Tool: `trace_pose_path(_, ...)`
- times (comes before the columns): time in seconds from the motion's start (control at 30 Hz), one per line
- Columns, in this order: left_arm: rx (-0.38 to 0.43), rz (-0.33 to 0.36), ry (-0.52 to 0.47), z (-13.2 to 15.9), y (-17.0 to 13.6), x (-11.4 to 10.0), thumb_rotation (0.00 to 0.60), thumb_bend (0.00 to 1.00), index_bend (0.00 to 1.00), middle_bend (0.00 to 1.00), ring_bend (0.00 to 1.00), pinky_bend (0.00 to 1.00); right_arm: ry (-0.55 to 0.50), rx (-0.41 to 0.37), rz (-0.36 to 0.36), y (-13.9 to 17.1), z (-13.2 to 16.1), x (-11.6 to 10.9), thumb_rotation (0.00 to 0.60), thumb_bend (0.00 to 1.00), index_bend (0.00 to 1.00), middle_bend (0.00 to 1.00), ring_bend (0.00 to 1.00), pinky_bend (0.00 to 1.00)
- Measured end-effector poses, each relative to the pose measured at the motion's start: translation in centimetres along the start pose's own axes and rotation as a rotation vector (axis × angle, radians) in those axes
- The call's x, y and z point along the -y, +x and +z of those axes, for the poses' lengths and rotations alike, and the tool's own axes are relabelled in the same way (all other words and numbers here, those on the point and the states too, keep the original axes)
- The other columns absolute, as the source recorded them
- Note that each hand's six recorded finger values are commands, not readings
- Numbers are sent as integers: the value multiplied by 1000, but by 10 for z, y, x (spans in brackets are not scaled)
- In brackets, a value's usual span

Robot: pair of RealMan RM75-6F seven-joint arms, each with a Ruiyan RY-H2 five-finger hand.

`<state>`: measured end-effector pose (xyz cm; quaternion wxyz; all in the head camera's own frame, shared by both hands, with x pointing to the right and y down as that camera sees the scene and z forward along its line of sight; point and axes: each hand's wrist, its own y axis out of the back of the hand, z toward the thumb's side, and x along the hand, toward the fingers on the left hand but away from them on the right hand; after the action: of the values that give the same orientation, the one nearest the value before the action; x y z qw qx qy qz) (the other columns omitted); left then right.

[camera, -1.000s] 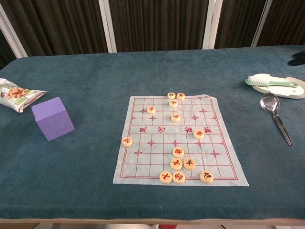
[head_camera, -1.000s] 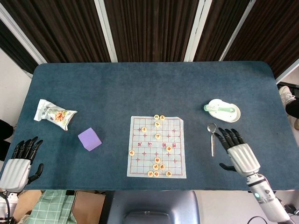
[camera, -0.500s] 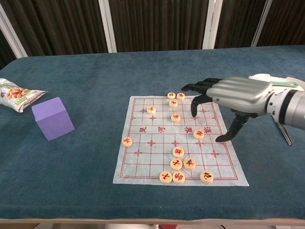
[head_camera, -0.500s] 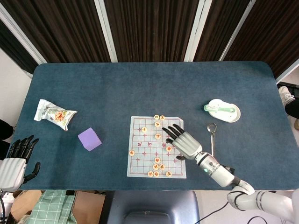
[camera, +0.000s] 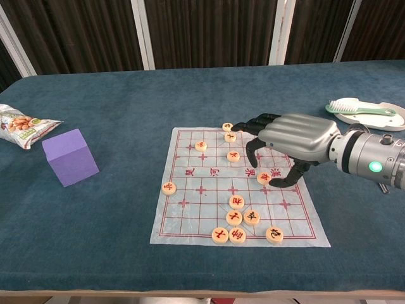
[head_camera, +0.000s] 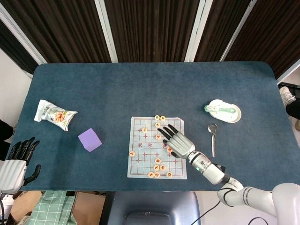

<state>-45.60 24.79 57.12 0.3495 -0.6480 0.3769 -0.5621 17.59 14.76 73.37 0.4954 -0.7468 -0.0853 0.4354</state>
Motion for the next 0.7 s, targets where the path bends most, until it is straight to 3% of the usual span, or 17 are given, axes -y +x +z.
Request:
trace_pose_path(0.6,-8,1,-3,-1,0,-2,600,457,0,0,0,5,-6,21,21,-8,0,7,600,412,604,31,0,0)
trace_pose_path(0.7,-8,3,-2,-2,0,-2,600,458,0,0,0,5,-5,20,20,-9,0,7,600,459,614,37,0,0)
